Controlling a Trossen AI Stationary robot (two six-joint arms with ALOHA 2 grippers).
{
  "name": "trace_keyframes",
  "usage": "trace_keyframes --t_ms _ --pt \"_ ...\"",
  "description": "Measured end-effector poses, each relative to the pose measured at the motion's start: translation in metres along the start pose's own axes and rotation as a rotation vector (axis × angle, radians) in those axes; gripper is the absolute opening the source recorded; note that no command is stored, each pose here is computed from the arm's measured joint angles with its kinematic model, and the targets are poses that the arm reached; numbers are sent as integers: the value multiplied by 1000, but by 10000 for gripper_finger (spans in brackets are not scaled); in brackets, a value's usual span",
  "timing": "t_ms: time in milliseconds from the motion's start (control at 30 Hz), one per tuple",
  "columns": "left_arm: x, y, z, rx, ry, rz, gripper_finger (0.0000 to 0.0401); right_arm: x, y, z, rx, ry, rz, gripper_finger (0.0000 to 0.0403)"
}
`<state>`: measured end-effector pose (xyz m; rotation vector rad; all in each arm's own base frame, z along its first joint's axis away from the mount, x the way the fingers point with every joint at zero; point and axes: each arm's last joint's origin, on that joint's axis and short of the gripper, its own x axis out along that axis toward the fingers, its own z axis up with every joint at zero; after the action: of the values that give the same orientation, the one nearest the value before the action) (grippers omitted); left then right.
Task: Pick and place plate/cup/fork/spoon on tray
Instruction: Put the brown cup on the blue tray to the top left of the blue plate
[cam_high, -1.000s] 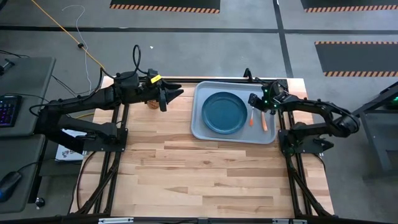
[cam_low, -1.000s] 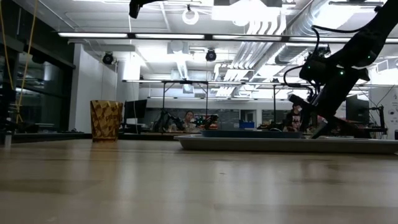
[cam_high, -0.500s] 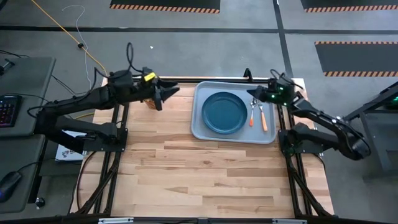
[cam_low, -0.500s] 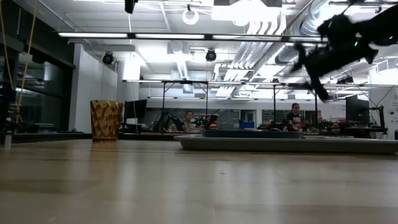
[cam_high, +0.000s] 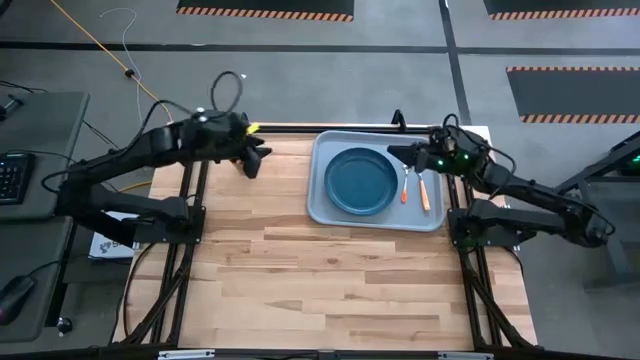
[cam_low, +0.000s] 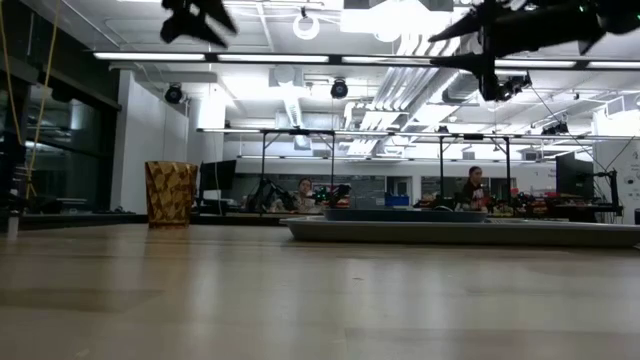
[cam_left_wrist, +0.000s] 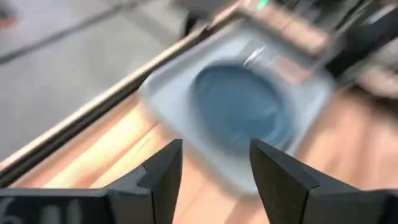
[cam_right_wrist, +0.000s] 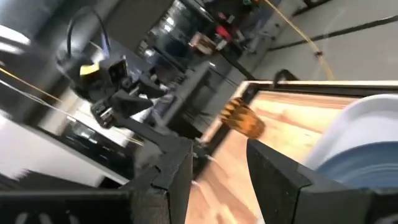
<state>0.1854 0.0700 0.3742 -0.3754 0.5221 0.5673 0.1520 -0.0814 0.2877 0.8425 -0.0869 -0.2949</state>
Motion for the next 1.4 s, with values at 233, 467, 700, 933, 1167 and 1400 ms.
trace_keyframes --t_ms 233,467,700,933,1167,1400 --pt "37 38 -12 -15 341 281 236 14 18 19 -124 134 -115 144" --pt "73 70 -13 -70 467 373 277 25 13 17 -124 183 -155 144" --pt "101 88 -24 -173 632 381 280 25 10 15 -116 204 -174 144" --pt "125 102 -52 -225 721 412 280 25 10 15 -119 190 -187 144" --pt "137 109 -76 -274 721 434 246 25 10 15 -120 186 -193 144" --pt "140 108 -83 -262 722 428 73 25 10 15 -120 186 -192 144"
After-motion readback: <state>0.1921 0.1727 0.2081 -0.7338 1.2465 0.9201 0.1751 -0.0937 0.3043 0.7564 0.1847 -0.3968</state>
